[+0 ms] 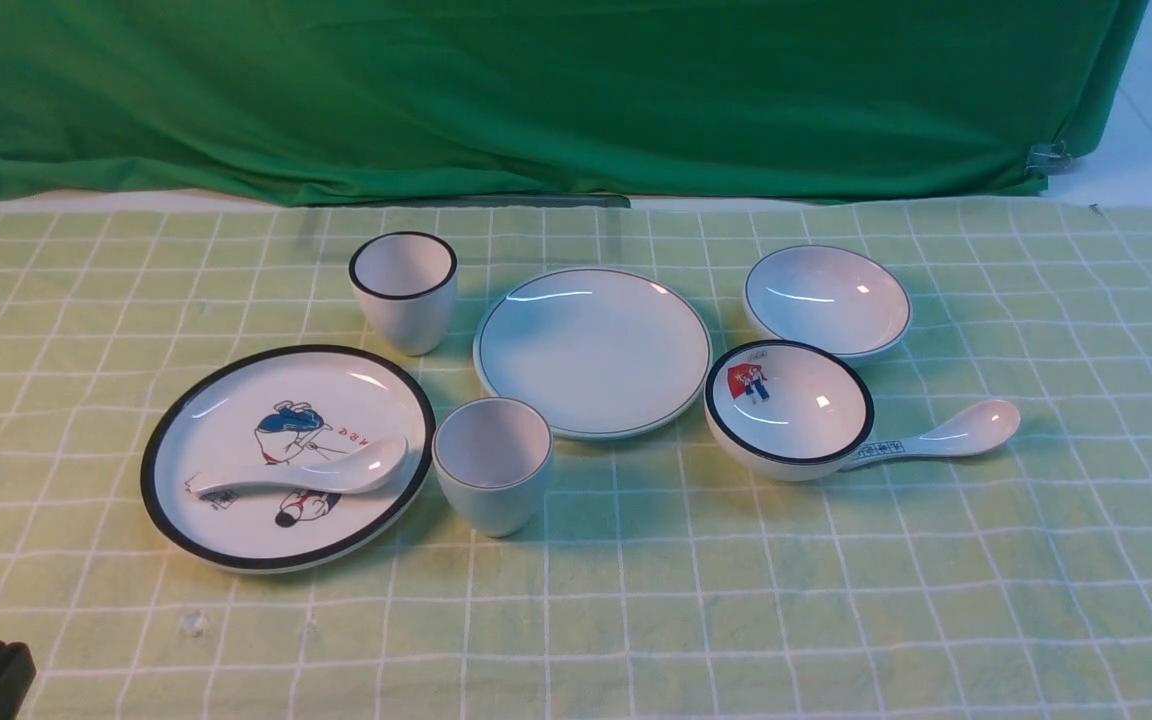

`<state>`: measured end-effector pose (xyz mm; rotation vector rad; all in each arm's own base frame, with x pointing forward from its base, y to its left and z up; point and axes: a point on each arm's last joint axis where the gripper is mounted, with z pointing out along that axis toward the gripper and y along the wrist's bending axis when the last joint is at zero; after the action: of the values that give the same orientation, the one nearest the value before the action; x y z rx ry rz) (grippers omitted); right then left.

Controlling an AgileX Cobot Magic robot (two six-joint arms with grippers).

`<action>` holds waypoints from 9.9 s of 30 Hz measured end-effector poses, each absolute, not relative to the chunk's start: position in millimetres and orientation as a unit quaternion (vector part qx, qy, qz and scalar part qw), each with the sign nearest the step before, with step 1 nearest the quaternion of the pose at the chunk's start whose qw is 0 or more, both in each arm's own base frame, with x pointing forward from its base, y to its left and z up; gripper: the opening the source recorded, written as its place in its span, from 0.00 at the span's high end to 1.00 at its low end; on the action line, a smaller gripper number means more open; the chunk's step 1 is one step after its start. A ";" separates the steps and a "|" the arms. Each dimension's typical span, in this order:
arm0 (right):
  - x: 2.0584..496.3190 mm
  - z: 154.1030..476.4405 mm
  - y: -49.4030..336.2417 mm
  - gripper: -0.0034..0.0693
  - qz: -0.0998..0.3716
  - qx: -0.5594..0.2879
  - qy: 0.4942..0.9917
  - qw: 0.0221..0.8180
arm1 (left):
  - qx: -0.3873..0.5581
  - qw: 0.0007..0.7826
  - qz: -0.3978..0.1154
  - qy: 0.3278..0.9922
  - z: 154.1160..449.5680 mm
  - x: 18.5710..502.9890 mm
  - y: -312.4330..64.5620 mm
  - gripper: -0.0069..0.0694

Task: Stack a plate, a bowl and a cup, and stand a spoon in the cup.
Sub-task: Use the right arm to grab a blue rice bowl, then use the right arm to put the blue rice bowl into the blue large plate in the middle, then use the left arm to grab a blue teacup, then use the left arm to put the blue teacup into the blue rice bowl in the middle

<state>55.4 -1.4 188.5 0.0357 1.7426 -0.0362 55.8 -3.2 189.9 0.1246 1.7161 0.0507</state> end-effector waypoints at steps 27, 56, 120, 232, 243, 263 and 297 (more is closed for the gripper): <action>38.0 258.2 -9.0 0.62 0.112 0.127 0.432 0.886 | 0.007 0.944 0.038 0.328 275.6 21.4 0.7 0.89; 168.4 308.7 3.2 0.83 0.024 0.015 0.736 0.677 | -0.068 0.717 -0.100 0.686 316.2 193.2 -4.4 0.89; 463.5 205.6 59.7 0.30 0.092 -0.030 0.956 0.276 | 0.037 0.254 -0.225 0.940 307.6 291.1 -88.1 0.89; 249.2 327.4 119.1 0.30 0.073 -0.278 0.864 0.414 | 0.151 0.318 -0.134 0.926 309.1 373.6 -137.4 0.86; 249.8 324.7 119.3 0.30 0.077 -0.268 0.867 0.413 | 0.156 0.274 -0.134 0.939 265.3 449.1 -164.3 0.86; 263.5 305.5 125.5 0.30 0.074 -0.269 0.878 0.390 | 0.195 0.255 -0.132 0.938 261.1 447.7 -211.8 0.86; 264.4 306.4 125.8 0.30 0.075 -0.267 0.875 0.397 | 0.133 0.203 -0.089 0.966 228.4 458.5 -193.4 0.86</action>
<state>264.4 125.8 306.4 -0.6761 2.2174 0.1897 458.5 -193.4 228.4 0.3709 2.6960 -0.2487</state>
